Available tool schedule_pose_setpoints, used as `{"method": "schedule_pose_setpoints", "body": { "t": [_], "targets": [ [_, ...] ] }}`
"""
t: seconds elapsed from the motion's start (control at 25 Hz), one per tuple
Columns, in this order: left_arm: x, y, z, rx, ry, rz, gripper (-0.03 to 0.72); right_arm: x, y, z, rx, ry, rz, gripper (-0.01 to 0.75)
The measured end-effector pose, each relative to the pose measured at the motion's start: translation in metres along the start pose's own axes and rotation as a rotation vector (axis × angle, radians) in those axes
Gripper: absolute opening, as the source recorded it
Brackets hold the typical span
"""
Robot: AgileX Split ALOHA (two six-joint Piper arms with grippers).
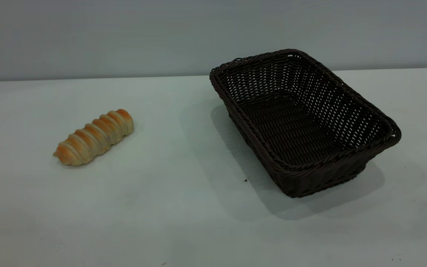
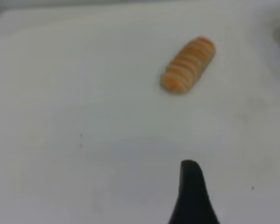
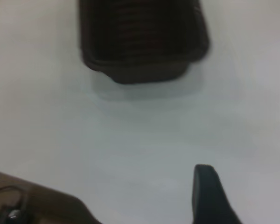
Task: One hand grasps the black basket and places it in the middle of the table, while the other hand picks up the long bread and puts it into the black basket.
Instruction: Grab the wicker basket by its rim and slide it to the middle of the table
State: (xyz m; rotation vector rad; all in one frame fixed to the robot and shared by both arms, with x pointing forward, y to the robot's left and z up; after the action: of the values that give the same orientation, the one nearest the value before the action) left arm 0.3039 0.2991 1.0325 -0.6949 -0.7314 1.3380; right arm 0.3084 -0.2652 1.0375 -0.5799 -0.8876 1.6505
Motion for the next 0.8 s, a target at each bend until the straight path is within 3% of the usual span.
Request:
{"method": "schedule_pose_setpoints", "body": {
  "t": [0.28,0.44,0.64,0.8],
  "targets": [
    [0.004,-0.041,-0.029,0.108,0.01,-0.006,0.553,0.002,-0.055,-0.052,0.081,-0.184,0.001,0.481],
    [0.004,-0.049,-0.044,0.125,0.011,-0.006,0.553,-0.006,-0.076,-0.1,0.201,-0.258,-0.083,0.487],
    [0.004,-0.05,-0.046,0.129,0.011,-0.006,0.553,-0.013,-0.074,-0.171,0.418,-0.306,-0.16,0.487],
    [0.004,-0.05,-0.046,0.132,0.012,-0.006,0.553,-0.019,-0.056,-0.218,0.564,-0.288,-0.365,0.487]
  ]
}}
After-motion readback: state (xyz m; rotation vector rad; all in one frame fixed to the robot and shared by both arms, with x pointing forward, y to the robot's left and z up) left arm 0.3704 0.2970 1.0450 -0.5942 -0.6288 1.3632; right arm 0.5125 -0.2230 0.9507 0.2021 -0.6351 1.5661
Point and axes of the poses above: a point on each arm's last joint axis where the gripper is mounted, z pointing back along that axis away from the gripper, x along the wrist's bending axis when the last joint is at zero, y = z × x, the point moved 4 cm from there along -z, pointing out along that axis toward the gripper, and after that the axes turned 5 degrees about -z, right-handed, at the moved point
